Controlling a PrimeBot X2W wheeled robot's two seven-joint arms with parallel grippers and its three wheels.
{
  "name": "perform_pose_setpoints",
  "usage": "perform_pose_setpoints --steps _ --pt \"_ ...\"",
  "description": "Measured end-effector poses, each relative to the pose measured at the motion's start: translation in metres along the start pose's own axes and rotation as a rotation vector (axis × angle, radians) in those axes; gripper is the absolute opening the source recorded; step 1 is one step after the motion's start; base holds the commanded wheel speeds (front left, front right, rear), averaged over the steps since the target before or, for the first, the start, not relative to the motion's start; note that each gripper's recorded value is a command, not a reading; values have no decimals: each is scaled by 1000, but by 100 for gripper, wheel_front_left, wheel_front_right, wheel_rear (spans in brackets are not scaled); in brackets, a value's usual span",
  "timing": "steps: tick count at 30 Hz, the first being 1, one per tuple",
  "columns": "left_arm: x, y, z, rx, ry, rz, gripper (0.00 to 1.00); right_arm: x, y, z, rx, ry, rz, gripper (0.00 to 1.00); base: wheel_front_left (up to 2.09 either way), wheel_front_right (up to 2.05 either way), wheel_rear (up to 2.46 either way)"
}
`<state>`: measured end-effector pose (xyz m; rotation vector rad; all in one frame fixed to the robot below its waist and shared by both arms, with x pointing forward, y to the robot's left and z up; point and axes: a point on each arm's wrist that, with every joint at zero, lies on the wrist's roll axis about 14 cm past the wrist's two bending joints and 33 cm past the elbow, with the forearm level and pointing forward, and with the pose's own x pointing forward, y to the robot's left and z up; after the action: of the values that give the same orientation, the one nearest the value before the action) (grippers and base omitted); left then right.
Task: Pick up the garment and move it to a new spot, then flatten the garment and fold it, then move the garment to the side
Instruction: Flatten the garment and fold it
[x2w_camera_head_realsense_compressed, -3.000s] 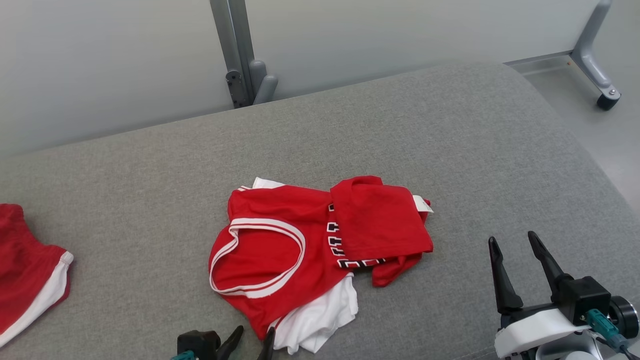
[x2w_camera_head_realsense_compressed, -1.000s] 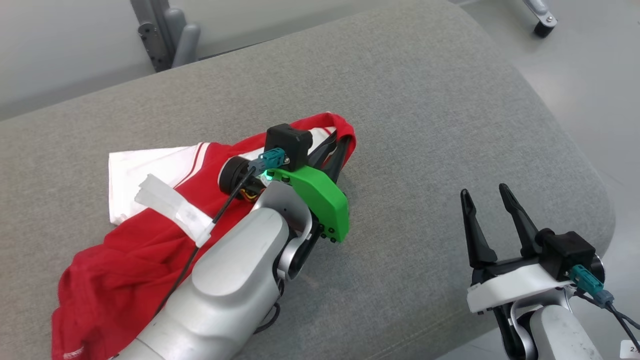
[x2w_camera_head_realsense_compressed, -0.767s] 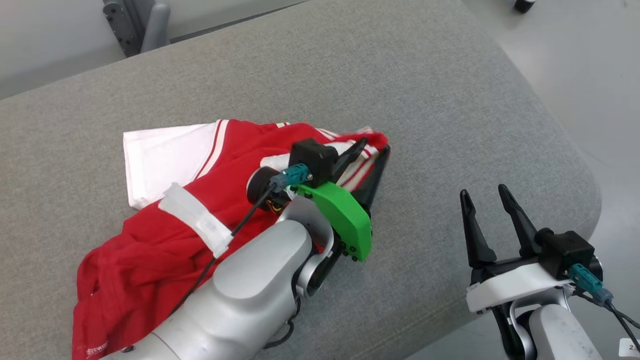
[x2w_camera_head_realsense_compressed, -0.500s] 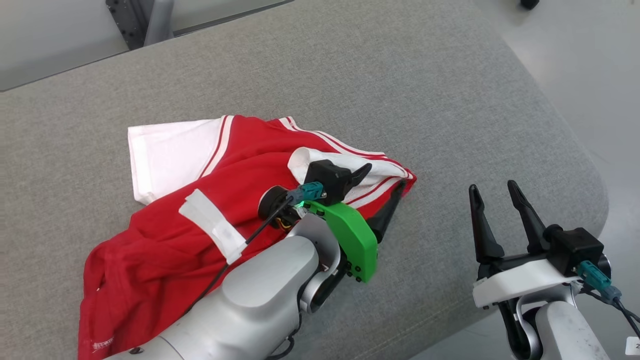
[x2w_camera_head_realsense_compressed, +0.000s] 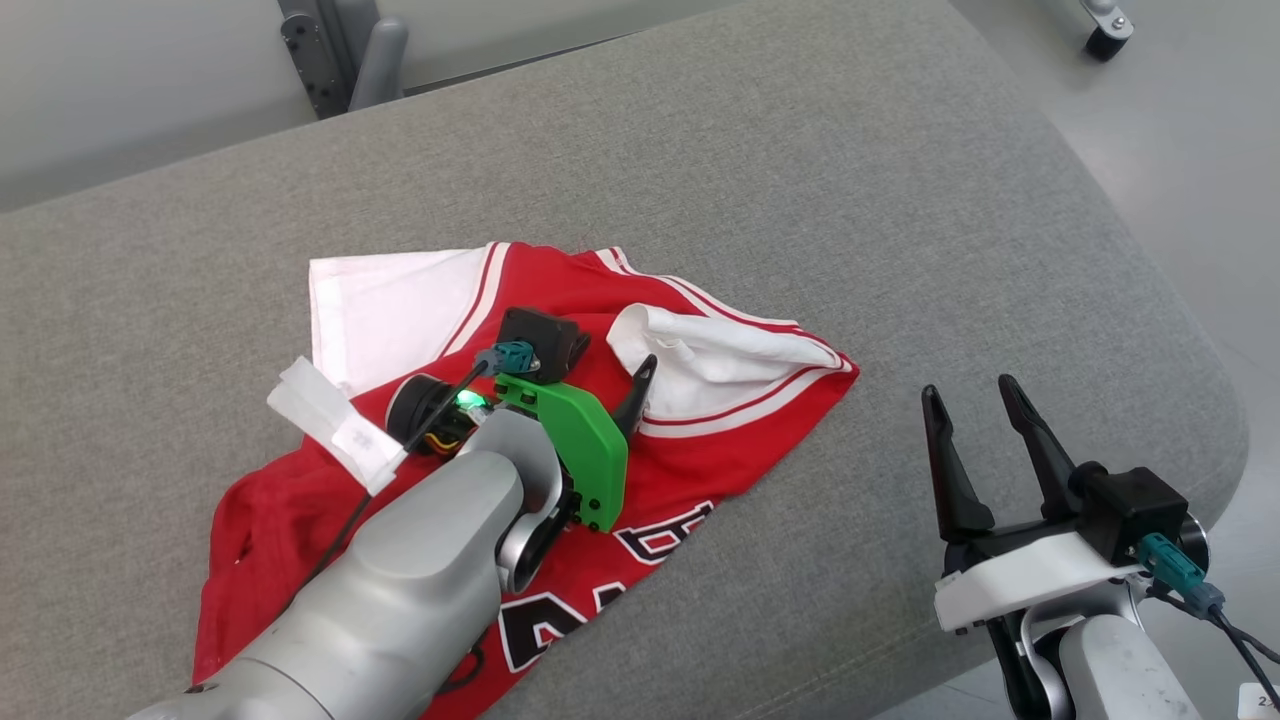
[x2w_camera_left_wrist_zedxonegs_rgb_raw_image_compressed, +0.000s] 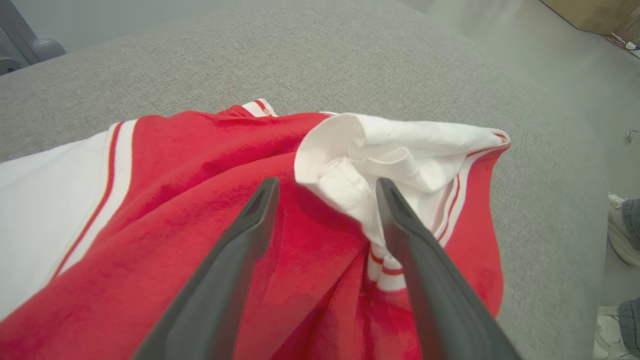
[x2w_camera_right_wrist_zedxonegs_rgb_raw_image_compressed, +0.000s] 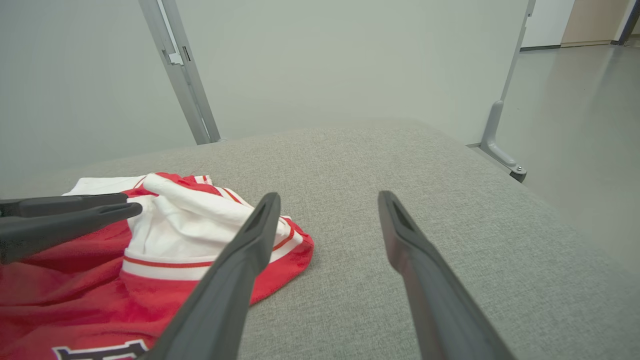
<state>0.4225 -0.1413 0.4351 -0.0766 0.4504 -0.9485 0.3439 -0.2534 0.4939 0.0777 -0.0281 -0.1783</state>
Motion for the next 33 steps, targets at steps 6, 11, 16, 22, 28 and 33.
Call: perform_pose_setpoints --steps 6,11,16,22,28,33 --pt "7 0 -15 -22 59 -10 100 -5 -10 0 -15 5 -30 100 0 0 0" --pt "12 -14 -10 -31 36 -67 0 -8 -17 -1 -11 11 -52 100 0 0 0" --pt "15 -21 18 6 -69 -92 0 -9 -19 -1 -6 8 -61 100 0 0 0" --pt "7 -78 36 35 -158 -267 0 -12 -20 -2 2 10 -63 100 0 0 0" --pt "-15 -132 -10 10 -51 -410 100 -9 -16 -4 3 17 -53 100 0 0 0" --pt "-24 -141 -42 -4 34 -434 100 -6 -15 -5 6 19 -51 100 0 0 0"
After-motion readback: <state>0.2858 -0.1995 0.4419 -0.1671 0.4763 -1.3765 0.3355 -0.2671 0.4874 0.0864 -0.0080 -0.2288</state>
